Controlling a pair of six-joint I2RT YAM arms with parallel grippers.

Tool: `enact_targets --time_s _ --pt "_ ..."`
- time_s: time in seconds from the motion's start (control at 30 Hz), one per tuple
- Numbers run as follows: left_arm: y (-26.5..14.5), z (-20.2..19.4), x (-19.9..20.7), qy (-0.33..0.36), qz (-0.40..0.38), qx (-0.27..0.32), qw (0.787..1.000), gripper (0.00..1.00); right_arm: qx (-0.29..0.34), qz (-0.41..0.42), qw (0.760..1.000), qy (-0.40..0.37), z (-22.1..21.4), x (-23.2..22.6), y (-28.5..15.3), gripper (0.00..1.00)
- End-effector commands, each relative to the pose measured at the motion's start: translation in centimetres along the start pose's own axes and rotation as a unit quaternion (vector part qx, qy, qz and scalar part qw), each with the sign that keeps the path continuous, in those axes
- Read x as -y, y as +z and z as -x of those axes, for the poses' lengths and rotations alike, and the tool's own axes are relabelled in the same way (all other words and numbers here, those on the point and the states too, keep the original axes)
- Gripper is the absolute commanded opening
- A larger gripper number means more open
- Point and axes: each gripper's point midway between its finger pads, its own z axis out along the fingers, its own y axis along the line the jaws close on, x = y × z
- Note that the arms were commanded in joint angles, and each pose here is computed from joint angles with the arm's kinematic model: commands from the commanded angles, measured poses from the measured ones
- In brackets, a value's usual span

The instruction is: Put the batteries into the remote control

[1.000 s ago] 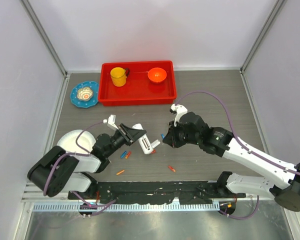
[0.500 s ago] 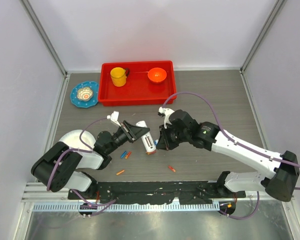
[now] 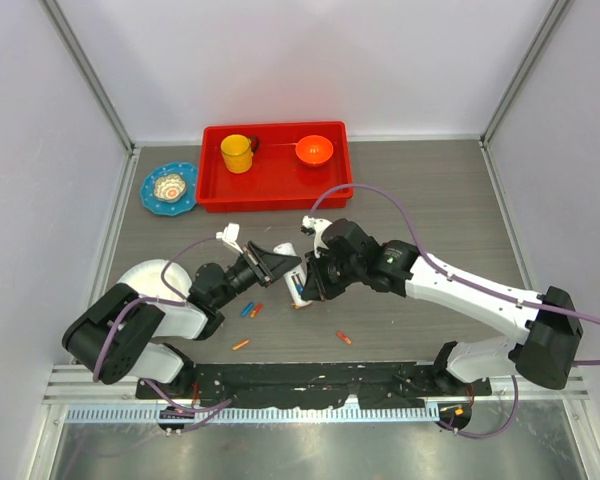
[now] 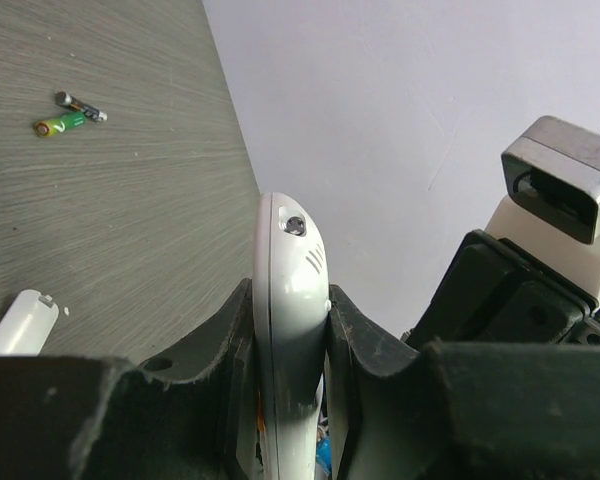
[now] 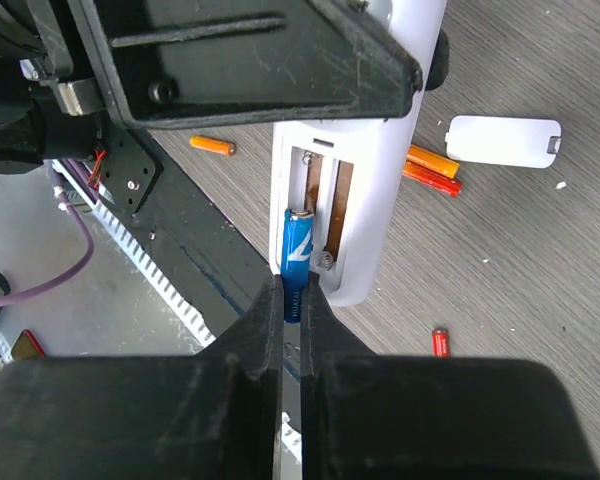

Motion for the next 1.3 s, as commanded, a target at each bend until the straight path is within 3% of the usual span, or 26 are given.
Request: enact_targets --time_s 0.0,0.97,1.27 --pt "-0.3 1.5 7.0 0.035 -0.137 0.031 0.989 0.00 0.043 0.011 0.999 -0.009 2.9 -1.4 -0.3 0.01" --pt "0.0 0.0 8.6 0.035 -0.157 0.021 0.987 0.00 0.053 -0.005 0.998 0.026 3.8 -0.7 2.4 0.01" --pt "-0.1 -0.1 8.3 0.039 -0.153 0.022 0.987 0.00 0.046 -0.019 0.998 0.027 3.4 -0.1 2.3 0.14"
